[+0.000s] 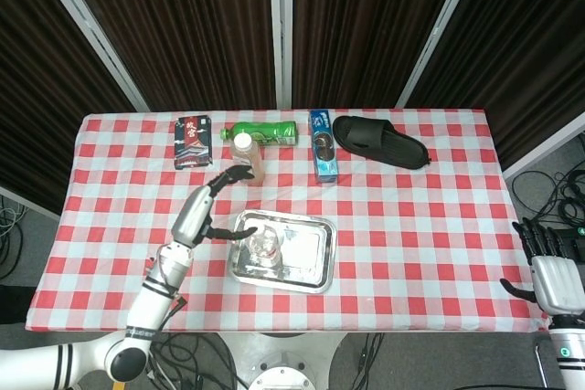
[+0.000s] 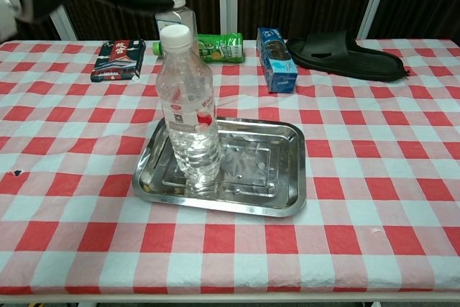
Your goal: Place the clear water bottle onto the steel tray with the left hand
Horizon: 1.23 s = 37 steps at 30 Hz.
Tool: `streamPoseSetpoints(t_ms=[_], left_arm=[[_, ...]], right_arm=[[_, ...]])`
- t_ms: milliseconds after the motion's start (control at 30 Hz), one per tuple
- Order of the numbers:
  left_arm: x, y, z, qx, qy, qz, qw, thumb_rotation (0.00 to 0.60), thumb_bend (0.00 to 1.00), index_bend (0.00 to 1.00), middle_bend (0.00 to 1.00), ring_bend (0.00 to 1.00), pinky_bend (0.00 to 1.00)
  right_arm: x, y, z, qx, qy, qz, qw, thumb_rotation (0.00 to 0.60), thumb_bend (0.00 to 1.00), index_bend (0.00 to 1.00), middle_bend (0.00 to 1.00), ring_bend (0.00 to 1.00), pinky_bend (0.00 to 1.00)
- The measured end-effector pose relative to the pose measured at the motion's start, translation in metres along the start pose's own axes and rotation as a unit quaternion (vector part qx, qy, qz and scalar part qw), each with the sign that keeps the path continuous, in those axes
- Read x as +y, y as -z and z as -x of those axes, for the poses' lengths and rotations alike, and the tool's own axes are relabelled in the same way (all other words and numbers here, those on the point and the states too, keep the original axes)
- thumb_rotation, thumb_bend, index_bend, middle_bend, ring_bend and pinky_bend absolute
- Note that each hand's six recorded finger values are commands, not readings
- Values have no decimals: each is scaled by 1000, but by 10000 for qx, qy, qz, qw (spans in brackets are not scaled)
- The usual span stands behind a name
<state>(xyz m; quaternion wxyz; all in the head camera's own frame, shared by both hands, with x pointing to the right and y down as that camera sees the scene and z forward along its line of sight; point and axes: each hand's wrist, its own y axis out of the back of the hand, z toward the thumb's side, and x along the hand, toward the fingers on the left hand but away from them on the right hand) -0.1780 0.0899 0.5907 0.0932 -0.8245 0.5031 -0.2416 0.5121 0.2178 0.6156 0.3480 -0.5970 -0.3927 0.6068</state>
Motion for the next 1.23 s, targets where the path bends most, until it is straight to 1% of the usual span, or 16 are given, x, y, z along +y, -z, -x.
streamPoseSetpoints(t_ms=[133, 233, 333, 433, 533, 600, 633, 667, 733, 767, 800, 867, 933, 1000, 1100, 1233], left_arm=[[45, -19, -10, -107, -462, -216, 9986, 600, 66, 229, 345, 246, 235], [83, -21, -10, -79, -872, -662, 9940, 600, 109, 229, 345, 247, 241], [122, -7, 3, 156, -1232, -1176, 9853, 600, 174, 229, 344, 246, 251], [158, 18, 22, 527, -1436, -1867, 9704, 600, 236, 229, 345, 246, 252], [178, 47, 45, 852, -1414, -2721, 9480, 600, 251, 235, 345, 245, 249], [184, 67, 62, 991, -1206, -3498, 9237, 600, 250, 238, 331, 229, 235], [185, 77, 71, 1049, -1079, -3869, 9098, 600, 246, 238, 323, 221, 228], [187, 89, 85, 1118, -888, -4351, 8890, 600, 238, 238, 316, 213, 221], [187, 107, 109, 1218, -600, -4979, 8565, 600, 219, 238, 312, 206, 211], [188, 118, 127, 1308, -444, -5291, 8372, 600, 211, 238, 308, 202, 207], [188, 126, 140, 1387, -363, -5452, 8260, 600, 206, 238, 306, 200, 205], [189, 138, 165, 1543, -264, -5658, 8095, 600, 195, 238, 303, 199, 202], [187, 145, 179, 1610, -206, -5722, 8039, 600, 185, 238, 303, 199, 201], [183, 149, 191, 1647, -165, -5709, 8042, 600, 181, 238, 303, 199, 200], [180, 151, 199, 1694, -153, -5657, 8069, 600, 181, 238, 303, 199, 200], [176, 152, 204, 1768, -159, -5473, 8179, 600, 180, 238, 303, 199, 200]], right_arm=[[-1, -2, -1, 44, -6, -11, 10000, 600, 80, 0, 0, 0, 0], [-2, -5, -2, 111, -20, -19, 9999, 600, 79, 0, 0, 0, 0], [-3, -10, -4, 221, -34, -39, 9997, 600, 77, 0, 0, 0, 0], [-4, -16, -7, 343, -21, -78, 9994, 600, 78, 0, 0, 0, 0], [-4, -21, -9, 454, 0, -116, 9989, 600, 77, 0, 0, 0, 0], [-5, -23, -11, 492, -12, -143, 9987, 600, 77, 0, 0, 0, 0], [-5, -24, -11, 506, -21, -153, 9986, 600, 76, 0, 0, 0, 0], [-6, -24, -11, 521, -32, -163, 9985, 600, 75, 0, 0, 0, 0], [-7, -25, -12, 563, -82, -195, 9982, 600, 69, 0, 0, 0, 0], [-8, -26, -12, 585, -111, -210, 9980, 600, 63, 0, 0, 0, 0], [-8, -26, -12, 617, -139, -223, 9977, 600, 59, 0, 0, 0, 0], [-8, -27, -12, 660, -137, -243, 9974, 600, 54, 0, 0, 0, 0], [-7, -28, -12, 697, -100, -273, 9971, 600, 54, 0, 0, 0, 0], [-7, -29, -12, 712, -75, -282, 9970, 600, 54, 0, 0, 0, 0], [-7, -30, -12, 727, -68, -298, 9969, 600, 54, 0, 0, 0, 0], [-9, -29, -11, 702, -107, -307, 9970, 600, 54, 0, 0, 0, 0]])
